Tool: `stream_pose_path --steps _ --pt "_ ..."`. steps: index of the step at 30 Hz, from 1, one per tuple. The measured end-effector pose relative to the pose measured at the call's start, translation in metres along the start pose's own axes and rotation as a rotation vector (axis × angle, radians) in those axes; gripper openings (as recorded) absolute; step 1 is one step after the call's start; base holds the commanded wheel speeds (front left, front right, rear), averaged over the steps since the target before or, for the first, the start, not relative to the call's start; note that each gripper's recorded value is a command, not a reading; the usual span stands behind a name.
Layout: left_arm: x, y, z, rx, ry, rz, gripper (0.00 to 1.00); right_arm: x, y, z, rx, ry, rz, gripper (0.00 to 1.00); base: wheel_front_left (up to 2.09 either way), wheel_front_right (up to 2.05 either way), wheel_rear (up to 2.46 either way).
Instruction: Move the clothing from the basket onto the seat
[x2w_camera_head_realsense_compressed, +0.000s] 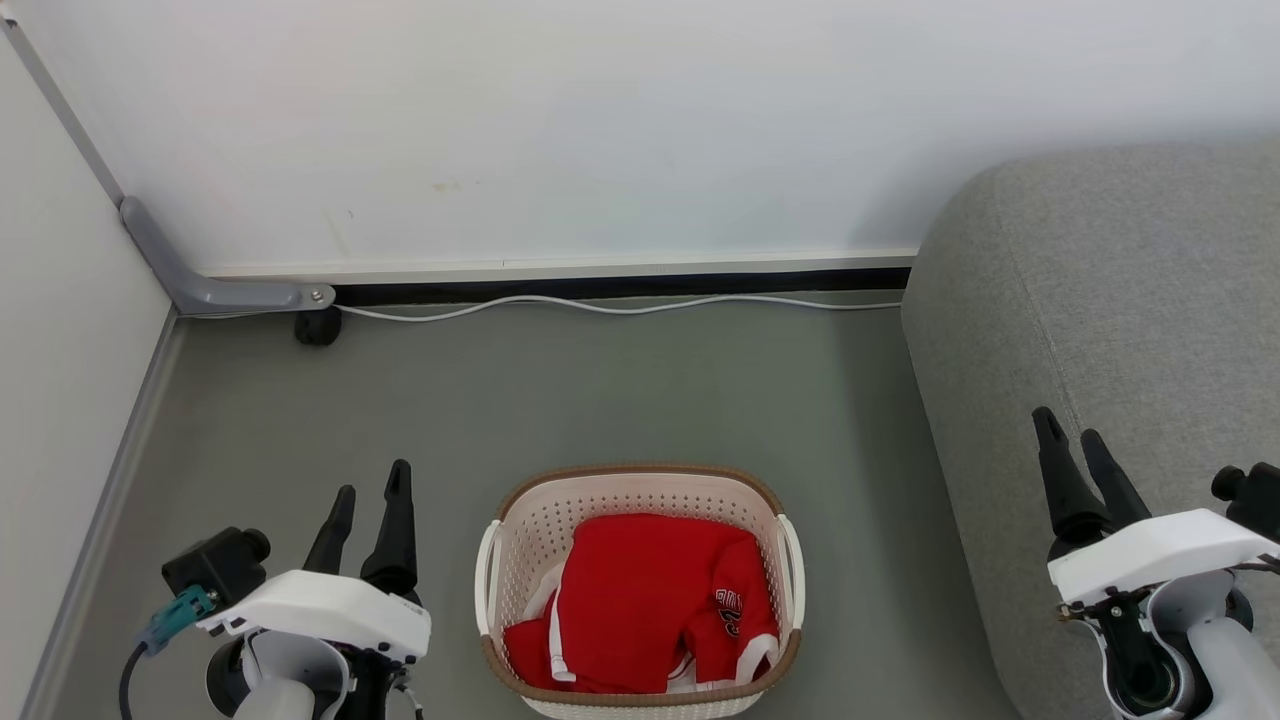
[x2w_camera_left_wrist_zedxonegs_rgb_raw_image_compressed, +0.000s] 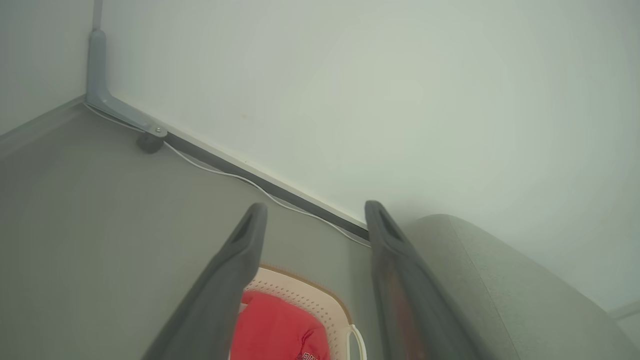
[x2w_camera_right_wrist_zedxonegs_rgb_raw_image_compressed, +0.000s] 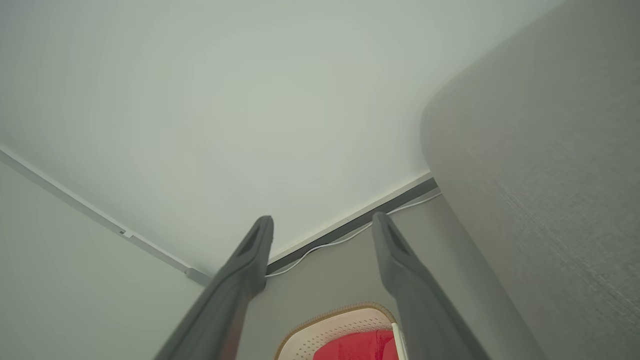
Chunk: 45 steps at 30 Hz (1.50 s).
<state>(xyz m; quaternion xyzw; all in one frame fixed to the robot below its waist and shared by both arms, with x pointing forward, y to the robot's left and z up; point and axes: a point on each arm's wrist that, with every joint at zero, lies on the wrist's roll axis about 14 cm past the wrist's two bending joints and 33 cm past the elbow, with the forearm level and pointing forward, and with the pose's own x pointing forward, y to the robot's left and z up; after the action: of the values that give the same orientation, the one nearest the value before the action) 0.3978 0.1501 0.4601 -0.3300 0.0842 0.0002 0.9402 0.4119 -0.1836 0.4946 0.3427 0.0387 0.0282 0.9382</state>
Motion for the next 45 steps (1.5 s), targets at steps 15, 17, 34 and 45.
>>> stream_pose_path --steps 15,17,34,45 --pt "0.008 -0.005 -0.003 0.225 -0.002 -0.008 1.00 0.009 0.006 0.005 -0.200 -0.004 0.037 1.00 0.00 0.00 0.00" --pt "0.010 -0.007 -0.002 0.255 -0.004 -0.015 1.00 0.009 0.006 0.006 -0.223 -0.007 0.039 1.00 0.00 0.00 0.00" --pt "0.015 -0.015 0.001 0.468 -0.042 -0.040 1.00 0.018 0.012 0.021 -0.442 -0.047 0.079 1.00 0.00 0.00 0.00" --pt "0.021 -0.019 0.008 0.549 -0.085 -0.032 1.00 0.025 0.012 0.033 -0.571 -0.078 0.095 1.00 0.00 0.00 0.00"
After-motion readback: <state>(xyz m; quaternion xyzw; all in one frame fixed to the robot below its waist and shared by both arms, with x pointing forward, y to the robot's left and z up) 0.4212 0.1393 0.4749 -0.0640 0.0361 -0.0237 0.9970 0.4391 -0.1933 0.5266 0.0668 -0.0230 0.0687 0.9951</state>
